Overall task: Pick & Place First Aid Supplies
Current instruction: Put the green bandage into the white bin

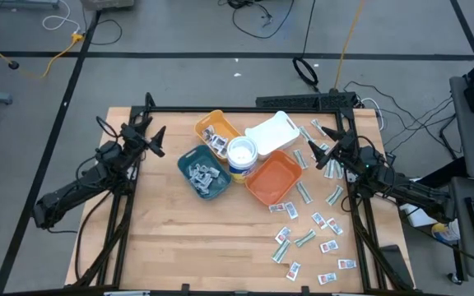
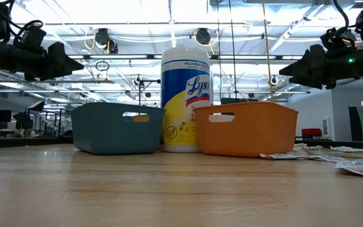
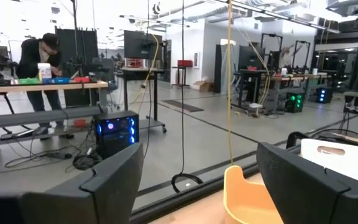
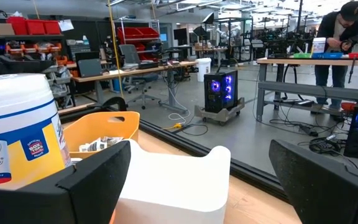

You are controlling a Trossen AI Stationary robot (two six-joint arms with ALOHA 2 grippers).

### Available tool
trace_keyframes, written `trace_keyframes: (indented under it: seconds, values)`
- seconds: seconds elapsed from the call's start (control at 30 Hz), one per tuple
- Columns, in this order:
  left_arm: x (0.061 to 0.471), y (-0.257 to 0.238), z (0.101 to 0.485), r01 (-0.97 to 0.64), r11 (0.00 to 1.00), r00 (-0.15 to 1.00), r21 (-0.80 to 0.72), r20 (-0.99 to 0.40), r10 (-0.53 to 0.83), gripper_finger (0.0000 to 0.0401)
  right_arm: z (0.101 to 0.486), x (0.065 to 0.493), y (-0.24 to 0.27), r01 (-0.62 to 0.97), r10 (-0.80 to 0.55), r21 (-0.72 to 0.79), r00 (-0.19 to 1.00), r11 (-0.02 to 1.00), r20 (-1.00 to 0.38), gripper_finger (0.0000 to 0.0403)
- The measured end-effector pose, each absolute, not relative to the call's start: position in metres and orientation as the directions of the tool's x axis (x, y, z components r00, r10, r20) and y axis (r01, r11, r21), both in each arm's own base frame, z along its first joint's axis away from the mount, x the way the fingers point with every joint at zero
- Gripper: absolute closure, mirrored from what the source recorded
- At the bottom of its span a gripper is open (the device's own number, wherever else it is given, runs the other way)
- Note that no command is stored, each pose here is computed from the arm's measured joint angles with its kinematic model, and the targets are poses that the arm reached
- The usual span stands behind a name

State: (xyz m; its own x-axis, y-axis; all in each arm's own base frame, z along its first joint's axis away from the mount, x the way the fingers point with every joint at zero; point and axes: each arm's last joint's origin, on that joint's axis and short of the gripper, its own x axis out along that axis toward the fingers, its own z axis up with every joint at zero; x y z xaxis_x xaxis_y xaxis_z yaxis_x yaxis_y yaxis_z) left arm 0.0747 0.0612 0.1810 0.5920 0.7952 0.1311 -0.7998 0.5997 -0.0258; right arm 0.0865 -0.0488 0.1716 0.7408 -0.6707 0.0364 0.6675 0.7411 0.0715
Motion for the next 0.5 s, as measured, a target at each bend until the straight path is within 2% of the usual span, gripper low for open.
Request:
trace_keyframes:
  seconds: [0.23, 0.5]
  values:
    - [0.0754, 0.0617, 0.1806, -0.8, 0.6, 0.593, -0.023, 0.125, 0.796, 0.0095, 0.1717, 0.0865, -0.0488, 0.668, -0.671, 0.071, 0.741, 0.741, 0.037, 0.0026]
    - [0.0754, 0.0617, 0.1806, -0.8, 0.599, 0.592, -0.023, 0.124, 0.796, 0.008, 0.1717, 0.0865, -0.0488, 0.668, -0.671, 0.071, 0.74, 0.741, 0.037, 0.0026]
